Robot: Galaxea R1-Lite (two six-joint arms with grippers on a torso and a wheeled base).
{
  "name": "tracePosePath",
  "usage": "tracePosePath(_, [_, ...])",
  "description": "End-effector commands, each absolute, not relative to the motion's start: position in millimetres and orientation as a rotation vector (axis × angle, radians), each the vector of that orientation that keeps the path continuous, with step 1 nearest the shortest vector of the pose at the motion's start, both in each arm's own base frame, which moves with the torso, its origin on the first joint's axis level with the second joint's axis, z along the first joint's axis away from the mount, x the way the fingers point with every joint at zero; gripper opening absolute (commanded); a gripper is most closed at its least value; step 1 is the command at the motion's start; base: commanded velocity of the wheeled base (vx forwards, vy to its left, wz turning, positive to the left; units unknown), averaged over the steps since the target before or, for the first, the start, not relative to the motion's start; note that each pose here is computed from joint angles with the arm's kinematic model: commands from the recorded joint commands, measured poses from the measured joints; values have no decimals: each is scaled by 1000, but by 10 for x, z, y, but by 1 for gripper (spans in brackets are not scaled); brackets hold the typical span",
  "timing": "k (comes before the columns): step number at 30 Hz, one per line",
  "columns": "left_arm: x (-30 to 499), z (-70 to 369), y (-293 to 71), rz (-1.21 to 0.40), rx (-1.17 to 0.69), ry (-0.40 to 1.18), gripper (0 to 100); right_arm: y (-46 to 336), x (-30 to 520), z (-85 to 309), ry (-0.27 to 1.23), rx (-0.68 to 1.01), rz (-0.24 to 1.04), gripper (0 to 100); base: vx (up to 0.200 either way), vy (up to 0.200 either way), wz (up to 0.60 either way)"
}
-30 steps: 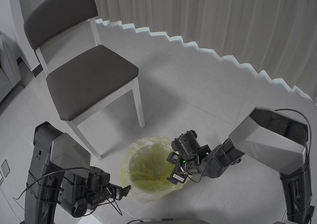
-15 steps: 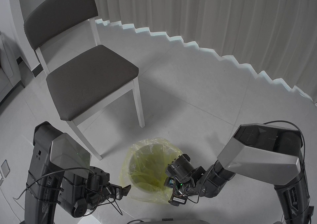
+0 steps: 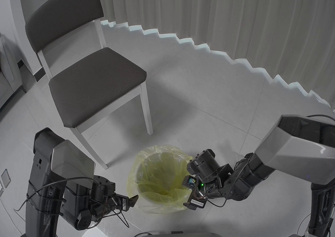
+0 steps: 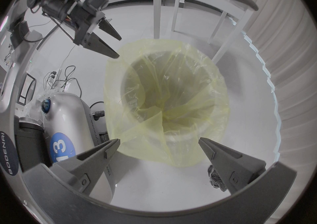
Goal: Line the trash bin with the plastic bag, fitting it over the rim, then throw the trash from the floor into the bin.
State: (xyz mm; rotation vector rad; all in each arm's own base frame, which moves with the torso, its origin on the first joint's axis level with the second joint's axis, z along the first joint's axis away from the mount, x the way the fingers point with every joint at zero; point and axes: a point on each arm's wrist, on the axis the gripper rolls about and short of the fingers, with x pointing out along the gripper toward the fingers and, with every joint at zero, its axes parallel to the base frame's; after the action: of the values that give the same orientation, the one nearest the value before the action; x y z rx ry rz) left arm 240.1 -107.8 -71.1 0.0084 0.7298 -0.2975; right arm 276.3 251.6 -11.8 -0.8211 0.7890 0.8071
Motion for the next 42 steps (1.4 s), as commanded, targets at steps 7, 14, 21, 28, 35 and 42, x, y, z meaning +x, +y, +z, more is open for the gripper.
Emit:
tracePosePath(7, [2371, -542, -1095, -303, -29, 684, 100, 2007, 2841, 465, 724, -709, 671, 100, 0, 0, 0])
tracePosePath(14, [2353, -517, -1086, -300, -33, 685, 100, 1536, 3109, 448, 775, -638, 529, 100, 0, 0, 0])
tracePosePath(21, [2342, -503, -1090, -293, -60, 688, 100, 1004, 3414, 256, 831, -563, 378, 100, 0, 0, 0])
tracePosePath(28, [2337, -464, -1108, -296, -61, 674, 100, 585, 3718, -44, 905, -508, 269, 100, 0, 0, 0])
tracePosePath(35, [2325, -458, -1102, -295, -59, 676, 100, 345, 4148, -328, 899, -471, 198, 100, 0, 0, 0])
tracePosePath(42, [2302, -456, -1116, -297, -63, 682, 100, 201, 4476, -578, 900, -449, 159, 100, 0, 0, 0])
